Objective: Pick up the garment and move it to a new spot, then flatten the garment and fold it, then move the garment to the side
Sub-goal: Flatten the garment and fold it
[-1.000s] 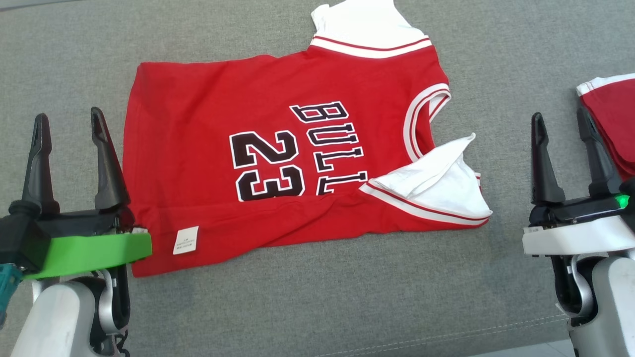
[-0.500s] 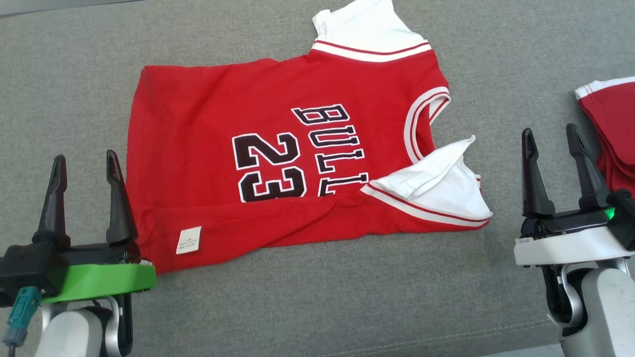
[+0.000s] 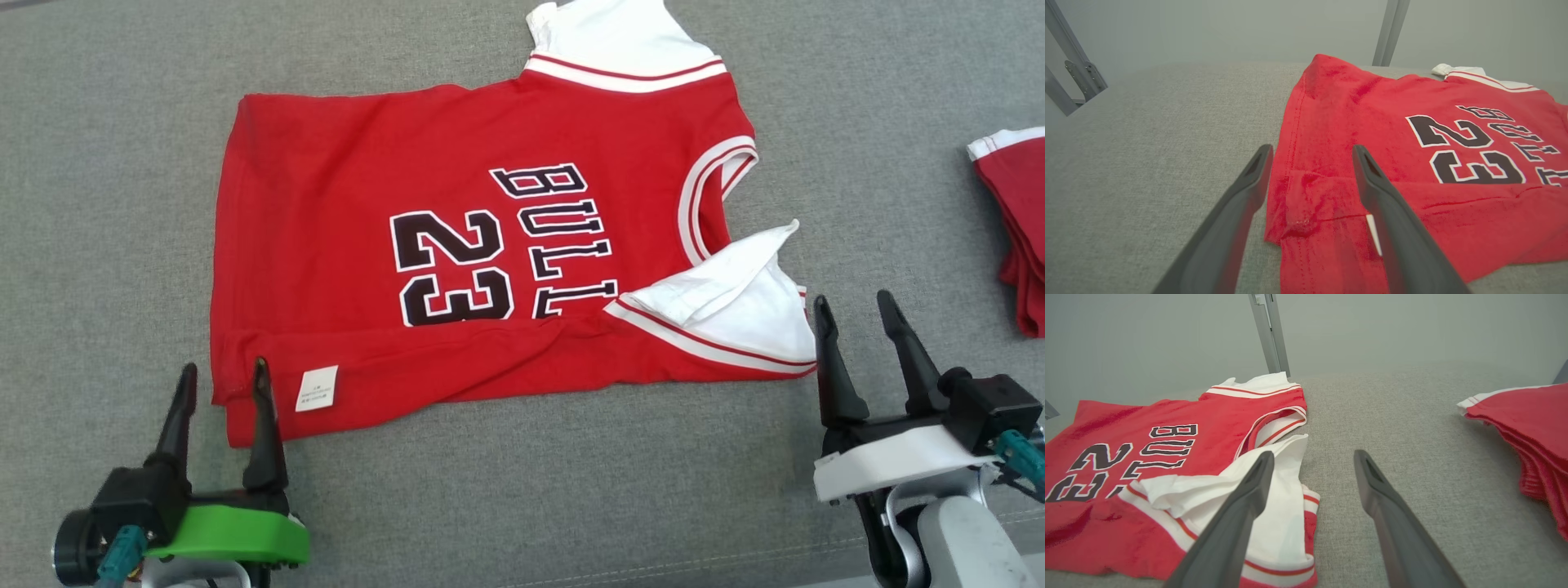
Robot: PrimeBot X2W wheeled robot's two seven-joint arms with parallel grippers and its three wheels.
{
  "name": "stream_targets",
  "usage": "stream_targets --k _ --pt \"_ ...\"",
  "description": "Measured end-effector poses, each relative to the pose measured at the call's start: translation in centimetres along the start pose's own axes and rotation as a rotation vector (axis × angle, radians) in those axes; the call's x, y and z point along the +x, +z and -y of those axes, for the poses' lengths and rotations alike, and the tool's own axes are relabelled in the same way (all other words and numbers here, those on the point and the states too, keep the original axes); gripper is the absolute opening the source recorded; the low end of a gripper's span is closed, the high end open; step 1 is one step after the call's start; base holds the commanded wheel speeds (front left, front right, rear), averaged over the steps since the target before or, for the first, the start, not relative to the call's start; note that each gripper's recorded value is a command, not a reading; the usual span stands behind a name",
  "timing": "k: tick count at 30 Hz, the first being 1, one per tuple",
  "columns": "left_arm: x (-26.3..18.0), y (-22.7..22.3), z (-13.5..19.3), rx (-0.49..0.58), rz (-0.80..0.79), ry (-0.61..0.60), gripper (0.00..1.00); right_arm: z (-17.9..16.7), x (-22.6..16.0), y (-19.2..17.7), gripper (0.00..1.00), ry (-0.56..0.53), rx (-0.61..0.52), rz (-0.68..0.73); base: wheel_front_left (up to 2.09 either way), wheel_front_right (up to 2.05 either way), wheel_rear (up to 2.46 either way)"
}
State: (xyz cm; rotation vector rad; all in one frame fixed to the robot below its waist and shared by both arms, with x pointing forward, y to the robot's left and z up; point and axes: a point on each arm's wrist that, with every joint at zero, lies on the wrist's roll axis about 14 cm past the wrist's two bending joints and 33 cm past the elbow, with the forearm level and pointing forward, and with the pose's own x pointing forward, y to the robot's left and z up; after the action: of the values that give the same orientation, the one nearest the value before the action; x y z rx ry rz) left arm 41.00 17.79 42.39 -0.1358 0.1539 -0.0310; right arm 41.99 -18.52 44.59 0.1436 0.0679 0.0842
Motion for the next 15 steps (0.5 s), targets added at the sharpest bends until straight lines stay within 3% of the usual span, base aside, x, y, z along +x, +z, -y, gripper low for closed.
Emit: stream_targets --k 8,15 --pt "-2.0 -5.4 -0.8 -0.061 -0.186 0.034 1.00 -0.3 -1.0 -5.2 1.00 -0.020 0.062 -0.153 0.00 0.00 0.00" --pt "-1.0 -7.2 -1.4 -0.123 -0.280 0.032 1.00 -0.3 -0.9 -7.2 1.00 -0.017 0.082 -0.217 0.00 0.00 0.00"
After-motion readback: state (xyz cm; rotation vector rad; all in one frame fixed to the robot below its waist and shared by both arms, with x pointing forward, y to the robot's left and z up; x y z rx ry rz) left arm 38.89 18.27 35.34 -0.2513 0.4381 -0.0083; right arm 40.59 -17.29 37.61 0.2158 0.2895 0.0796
